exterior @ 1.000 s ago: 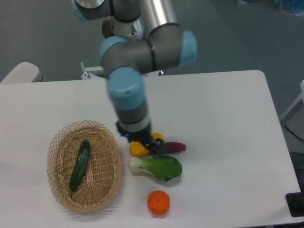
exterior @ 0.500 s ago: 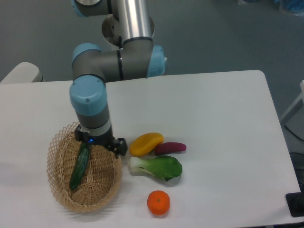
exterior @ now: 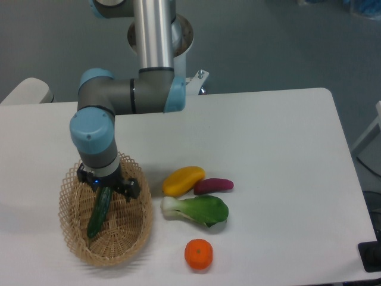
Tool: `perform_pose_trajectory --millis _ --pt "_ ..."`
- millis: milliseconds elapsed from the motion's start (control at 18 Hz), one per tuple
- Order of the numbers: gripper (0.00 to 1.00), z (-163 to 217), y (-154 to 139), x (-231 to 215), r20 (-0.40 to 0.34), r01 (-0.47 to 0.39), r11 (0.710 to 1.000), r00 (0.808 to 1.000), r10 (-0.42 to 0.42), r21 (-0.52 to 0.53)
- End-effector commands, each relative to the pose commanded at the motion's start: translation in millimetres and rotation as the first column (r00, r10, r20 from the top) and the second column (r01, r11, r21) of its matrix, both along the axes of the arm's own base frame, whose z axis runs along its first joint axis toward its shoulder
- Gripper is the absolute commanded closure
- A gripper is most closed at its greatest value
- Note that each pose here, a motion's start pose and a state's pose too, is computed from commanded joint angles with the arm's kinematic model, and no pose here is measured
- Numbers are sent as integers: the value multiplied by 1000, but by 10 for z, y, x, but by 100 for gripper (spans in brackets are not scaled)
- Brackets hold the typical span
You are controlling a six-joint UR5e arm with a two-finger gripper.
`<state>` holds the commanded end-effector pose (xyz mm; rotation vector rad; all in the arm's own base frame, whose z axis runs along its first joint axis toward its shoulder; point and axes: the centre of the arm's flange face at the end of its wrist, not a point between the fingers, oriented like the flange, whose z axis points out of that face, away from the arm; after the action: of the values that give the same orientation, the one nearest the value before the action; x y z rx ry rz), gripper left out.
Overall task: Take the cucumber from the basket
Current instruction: 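Lower the gripper onto the cucumber and close on it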
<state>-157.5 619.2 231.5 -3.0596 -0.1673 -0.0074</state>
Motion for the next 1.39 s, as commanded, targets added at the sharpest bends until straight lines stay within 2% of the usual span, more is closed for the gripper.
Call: perform_pose_trajectory --millis 333,1111,1167,1278,1389 --pt "0 -113 46 136 6 23 1000 1000 -23 -16" --pt "0 -258 101 232 0 15 999 1000 -15 -35" --pt "1 -271 105 229 -9 15 999 1000 -16 -41" --pt "11 -295 117 222 -10 17 999 1000 -17 -43" --pt "24 -294 113 236 -8 20 999 1000 -20 -44"
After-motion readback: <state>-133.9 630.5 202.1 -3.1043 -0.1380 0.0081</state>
